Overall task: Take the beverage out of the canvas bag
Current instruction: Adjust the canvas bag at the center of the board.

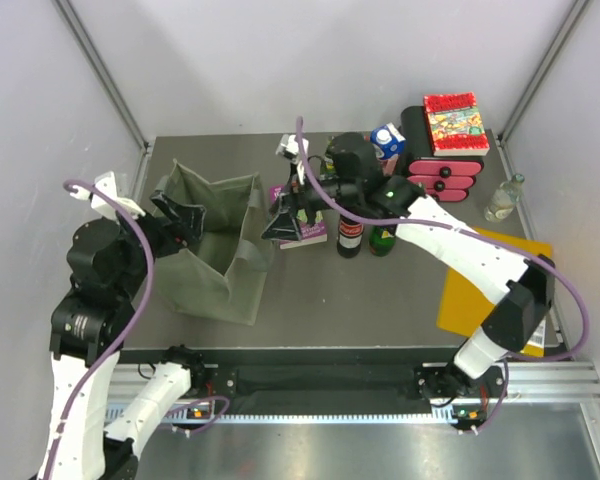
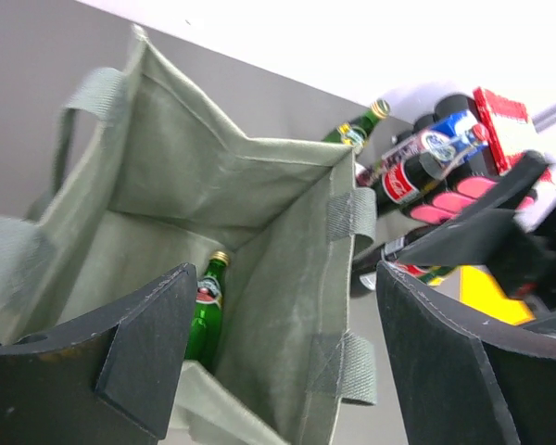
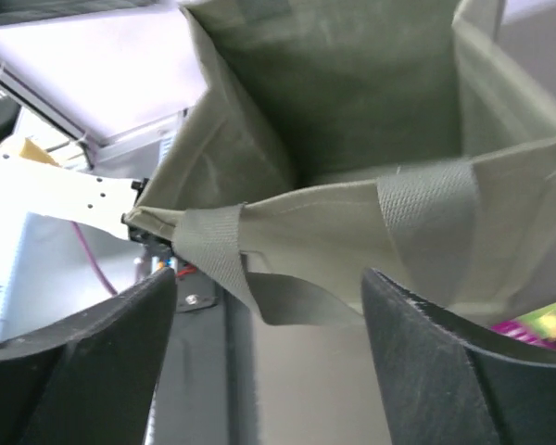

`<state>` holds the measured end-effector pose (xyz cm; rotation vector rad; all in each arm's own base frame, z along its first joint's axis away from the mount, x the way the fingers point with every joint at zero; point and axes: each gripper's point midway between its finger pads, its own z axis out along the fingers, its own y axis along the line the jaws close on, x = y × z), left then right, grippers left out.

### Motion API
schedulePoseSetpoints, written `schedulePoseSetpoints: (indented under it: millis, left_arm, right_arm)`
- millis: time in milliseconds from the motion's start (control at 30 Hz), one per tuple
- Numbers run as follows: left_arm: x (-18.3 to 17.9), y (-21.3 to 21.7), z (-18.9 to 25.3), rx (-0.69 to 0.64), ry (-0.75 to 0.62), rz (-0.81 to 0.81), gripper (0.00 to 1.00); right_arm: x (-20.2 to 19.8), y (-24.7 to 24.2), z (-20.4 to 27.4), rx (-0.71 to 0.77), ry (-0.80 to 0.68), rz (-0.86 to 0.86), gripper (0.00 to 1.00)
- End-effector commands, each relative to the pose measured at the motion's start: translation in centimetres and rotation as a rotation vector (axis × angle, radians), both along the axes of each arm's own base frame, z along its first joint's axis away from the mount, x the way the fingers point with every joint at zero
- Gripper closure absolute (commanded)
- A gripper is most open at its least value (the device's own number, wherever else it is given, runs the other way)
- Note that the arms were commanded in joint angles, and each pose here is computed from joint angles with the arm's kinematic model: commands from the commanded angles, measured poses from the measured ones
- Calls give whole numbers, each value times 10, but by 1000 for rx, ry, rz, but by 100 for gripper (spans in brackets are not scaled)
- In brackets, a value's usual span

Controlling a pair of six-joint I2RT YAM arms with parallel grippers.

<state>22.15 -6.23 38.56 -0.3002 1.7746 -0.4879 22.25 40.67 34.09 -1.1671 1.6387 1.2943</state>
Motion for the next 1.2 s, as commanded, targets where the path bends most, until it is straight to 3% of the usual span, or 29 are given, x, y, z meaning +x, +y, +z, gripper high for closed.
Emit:
schedulePoseSetpoints:
  millis: [0,67,367,767,900,1000,1167]
  left_arm:
    - [-16,22,17,33,-66,89,18]
    - [-18,27,16,49,-68,111,17]
    - [-6,36,14,129,-39,148,17]
    - [32,39,-8,295,66,147,15]
    - [41,42,-12,343,106,149,14]
    - [50,42,-19,382,138,144,14]
    - [68,46,-38,412,211,157,14]
  right_arm:
    - [-1,23,28,71,97,-69,11]
    - [5,30,30,81,112,-119,0]
    - [26,48,20,48,352,-376,0]
    - [50,53,-13,-60,464,-608,1]
    - [58,61,-12,-48,475,-620,7]
    - [64,64,-13,-43,474,-637,17]
    - [78,62,-21,-45,489,-673,44]
